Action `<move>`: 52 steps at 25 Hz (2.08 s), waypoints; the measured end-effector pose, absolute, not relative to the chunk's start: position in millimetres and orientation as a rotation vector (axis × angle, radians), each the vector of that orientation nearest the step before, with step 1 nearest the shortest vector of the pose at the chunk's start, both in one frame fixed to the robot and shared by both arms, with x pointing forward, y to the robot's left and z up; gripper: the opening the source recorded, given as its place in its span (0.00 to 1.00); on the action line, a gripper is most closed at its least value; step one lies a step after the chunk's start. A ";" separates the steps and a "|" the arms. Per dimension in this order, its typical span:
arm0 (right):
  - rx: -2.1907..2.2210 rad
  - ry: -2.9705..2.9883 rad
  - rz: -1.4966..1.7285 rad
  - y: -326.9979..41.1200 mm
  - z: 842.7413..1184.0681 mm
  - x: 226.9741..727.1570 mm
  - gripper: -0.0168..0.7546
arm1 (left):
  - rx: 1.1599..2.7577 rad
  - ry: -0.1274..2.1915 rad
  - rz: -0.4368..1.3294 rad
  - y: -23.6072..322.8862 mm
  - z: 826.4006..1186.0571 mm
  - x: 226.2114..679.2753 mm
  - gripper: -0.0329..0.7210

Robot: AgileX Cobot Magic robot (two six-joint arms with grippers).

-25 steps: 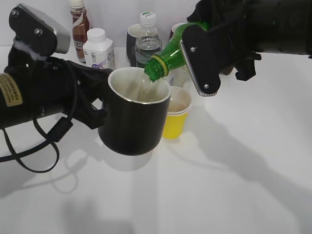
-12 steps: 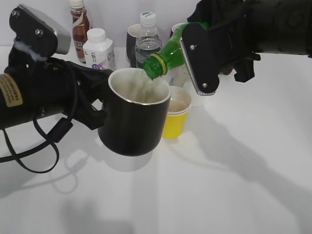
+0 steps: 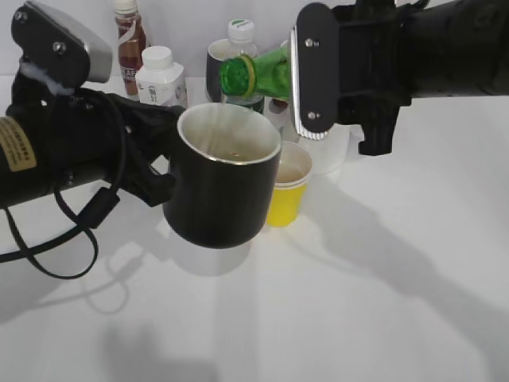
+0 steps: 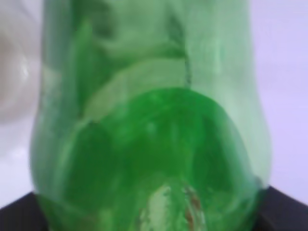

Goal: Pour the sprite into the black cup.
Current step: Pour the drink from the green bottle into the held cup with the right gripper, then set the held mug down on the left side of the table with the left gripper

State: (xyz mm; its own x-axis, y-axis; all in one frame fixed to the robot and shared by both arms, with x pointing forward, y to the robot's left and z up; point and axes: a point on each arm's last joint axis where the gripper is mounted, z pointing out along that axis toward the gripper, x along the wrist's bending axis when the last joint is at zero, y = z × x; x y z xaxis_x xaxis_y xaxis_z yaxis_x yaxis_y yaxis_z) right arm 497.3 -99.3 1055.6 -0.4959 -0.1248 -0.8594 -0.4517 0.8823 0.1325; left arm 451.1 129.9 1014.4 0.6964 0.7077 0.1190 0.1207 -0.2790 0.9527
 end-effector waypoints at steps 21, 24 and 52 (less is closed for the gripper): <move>1.084 1.672 1.273 -190.3 1040.0 523.1 0.57 | 1.419 0.994 0.989 216.8 989.1 514.4 0.10; 1.078 1.641 1.385 -195.5 1024.5 512.5 0.57 | 1.432 1.028 0.995 219.9 958.7 525.5 0.10; 1.050 1.644 1.455 -195.3 1014.4 502.6 0.57 | 1.474 1.114 0.966 227.3 895.2 514.9 0.10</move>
State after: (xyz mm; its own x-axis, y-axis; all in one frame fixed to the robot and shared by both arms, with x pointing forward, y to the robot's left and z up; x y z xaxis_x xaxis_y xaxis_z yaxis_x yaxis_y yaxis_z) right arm 502.6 -195.3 1014.4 -0.4318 0.9018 0.0146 0.1245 0.0436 0.9913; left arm 514.9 227.3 895.2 0.2536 0.9670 0.0233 0.1598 -0.0656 0.9850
